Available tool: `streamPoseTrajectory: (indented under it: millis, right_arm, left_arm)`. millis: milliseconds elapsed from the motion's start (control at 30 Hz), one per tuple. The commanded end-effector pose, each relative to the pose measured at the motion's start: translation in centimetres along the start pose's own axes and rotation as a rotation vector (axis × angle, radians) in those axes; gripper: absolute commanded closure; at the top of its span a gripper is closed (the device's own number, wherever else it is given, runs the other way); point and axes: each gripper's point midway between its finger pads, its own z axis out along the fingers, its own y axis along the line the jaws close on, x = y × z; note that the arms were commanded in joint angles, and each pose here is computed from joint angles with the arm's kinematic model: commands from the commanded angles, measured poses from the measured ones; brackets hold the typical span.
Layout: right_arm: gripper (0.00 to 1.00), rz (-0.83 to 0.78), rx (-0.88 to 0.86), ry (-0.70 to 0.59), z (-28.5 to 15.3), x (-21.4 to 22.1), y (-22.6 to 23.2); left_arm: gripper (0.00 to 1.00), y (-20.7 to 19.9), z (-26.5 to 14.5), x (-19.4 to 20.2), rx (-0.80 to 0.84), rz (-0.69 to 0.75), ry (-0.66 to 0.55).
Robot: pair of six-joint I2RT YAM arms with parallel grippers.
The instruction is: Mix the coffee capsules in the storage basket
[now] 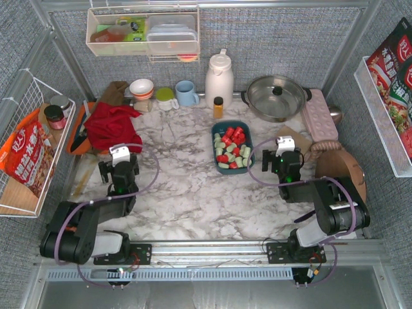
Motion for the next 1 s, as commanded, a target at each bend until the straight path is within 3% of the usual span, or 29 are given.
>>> streamPoseTrajectory:
  millis: [0, 300, 467, 533, 633, 800, 900, 967]
  right_arm:
    - [0.01, 0.006, -0.008, -0.016, 0.1, -0.5, 0.2]
    - [0.01, 0.007, -0.008, -0.014, 0.1, -0.5, 0.2]
    - [0.01, 0.007, -0.007, -0.018, 0.2, -0.6, 0.2]
    - [0.01, 0.006, -0.009, -0.018, 0.2, -0.6, 0.2]
    - [0.01, 0.006, -0.008, -0.015, 0.2, -0.6, 0.2]
    - [0.01, 0.006, -0.008, -0.012, 0.2, -0.5, 0.2]
    - [0.01, 0.006, -0.009, -0.013, 0.2, -0.5, 0.2]
    - [0.01, 0.006, -0.009, -0.013, 0.2, -0.6, 0.2]
  left_arm:
    - [0.01, -3.0, 1.6, -4.2, 0.146, -0.159, -0.146]
    - [0.00, -4.1, 3.8, -3.5, 0.140, -0.122, -0.063]
    - [0.01, -2.0, 3.2, -4.1, 0.103, -0.084, -0.166]
    - [0.00, 1.1, 2.4, -4.5, 0.028, -0.236, -0.296]
    - [0.01, 3.2, 1.1, -3.1, 0.076, -0.362, -0.321]
    - [0.01, 3.1, 2.5, -3.0, 0.063, -0.362, -0.294]
    - [0.01, 1.3, 5.5, -2.1, 0.088, -0.300, -0.141]
    - [0.01, 1.0, 5.4, -2.0, 0.116, -0.301, -0.139]
